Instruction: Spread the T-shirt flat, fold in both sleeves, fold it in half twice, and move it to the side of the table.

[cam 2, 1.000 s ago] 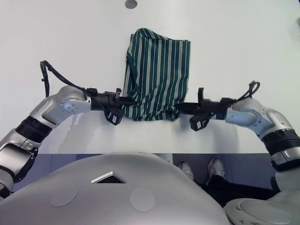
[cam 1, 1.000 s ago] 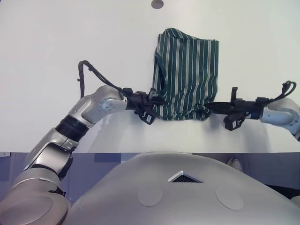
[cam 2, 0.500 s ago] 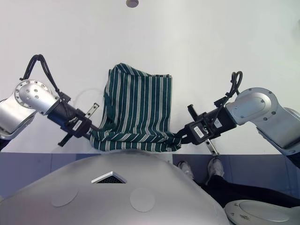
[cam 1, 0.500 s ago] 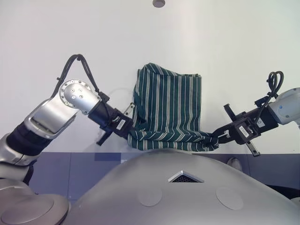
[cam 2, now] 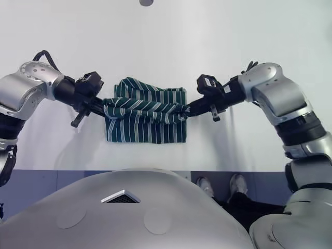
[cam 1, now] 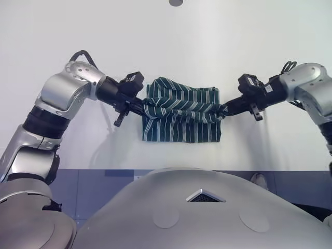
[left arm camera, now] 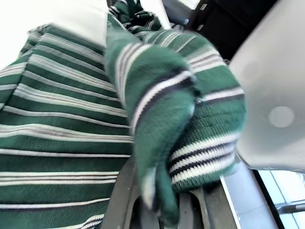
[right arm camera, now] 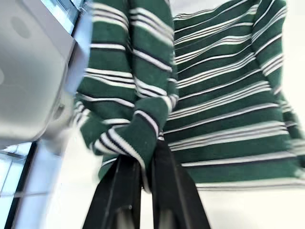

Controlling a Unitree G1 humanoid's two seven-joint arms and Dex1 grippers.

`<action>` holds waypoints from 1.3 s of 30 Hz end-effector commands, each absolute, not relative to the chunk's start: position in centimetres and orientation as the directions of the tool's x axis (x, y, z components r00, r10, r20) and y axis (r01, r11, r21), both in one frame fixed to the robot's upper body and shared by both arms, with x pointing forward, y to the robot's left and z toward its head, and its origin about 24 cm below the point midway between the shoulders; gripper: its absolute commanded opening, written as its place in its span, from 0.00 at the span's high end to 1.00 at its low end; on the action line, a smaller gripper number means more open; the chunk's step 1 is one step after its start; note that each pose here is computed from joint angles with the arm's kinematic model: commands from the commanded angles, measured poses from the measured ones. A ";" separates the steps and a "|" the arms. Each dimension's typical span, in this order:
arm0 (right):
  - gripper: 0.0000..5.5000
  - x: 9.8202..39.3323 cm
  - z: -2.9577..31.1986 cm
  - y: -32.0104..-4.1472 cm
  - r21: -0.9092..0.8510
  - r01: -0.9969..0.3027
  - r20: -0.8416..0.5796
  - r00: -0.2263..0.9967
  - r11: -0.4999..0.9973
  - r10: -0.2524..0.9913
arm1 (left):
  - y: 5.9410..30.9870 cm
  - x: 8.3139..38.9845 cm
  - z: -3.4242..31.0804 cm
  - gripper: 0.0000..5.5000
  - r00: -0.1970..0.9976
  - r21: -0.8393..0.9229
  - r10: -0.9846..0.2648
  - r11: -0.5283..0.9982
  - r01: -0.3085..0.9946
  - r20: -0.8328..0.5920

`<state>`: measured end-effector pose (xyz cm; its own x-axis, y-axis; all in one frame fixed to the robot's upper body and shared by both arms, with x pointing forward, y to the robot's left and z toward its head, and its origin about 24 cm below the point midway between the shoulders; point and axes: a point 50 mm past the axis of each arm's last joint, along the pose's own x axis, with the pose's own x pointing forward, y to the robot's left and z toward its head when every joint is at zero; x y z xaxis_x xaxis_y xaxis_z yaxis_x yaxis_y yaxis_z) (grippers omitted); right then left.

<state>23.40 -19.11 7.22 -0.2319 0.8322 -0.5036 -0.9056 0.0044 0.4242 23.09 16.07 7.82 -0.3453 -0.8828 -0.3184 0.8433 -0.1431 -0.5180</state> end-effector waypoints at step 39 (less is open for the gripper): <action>0.23 28.5 3.9 -25.5 0.277 0.330 -0.092 0.944 0.902 -0.317 | 6.3 23.0 10.1 0.22 0.101 -0.001 -0.991 0.101 0.995 -0.085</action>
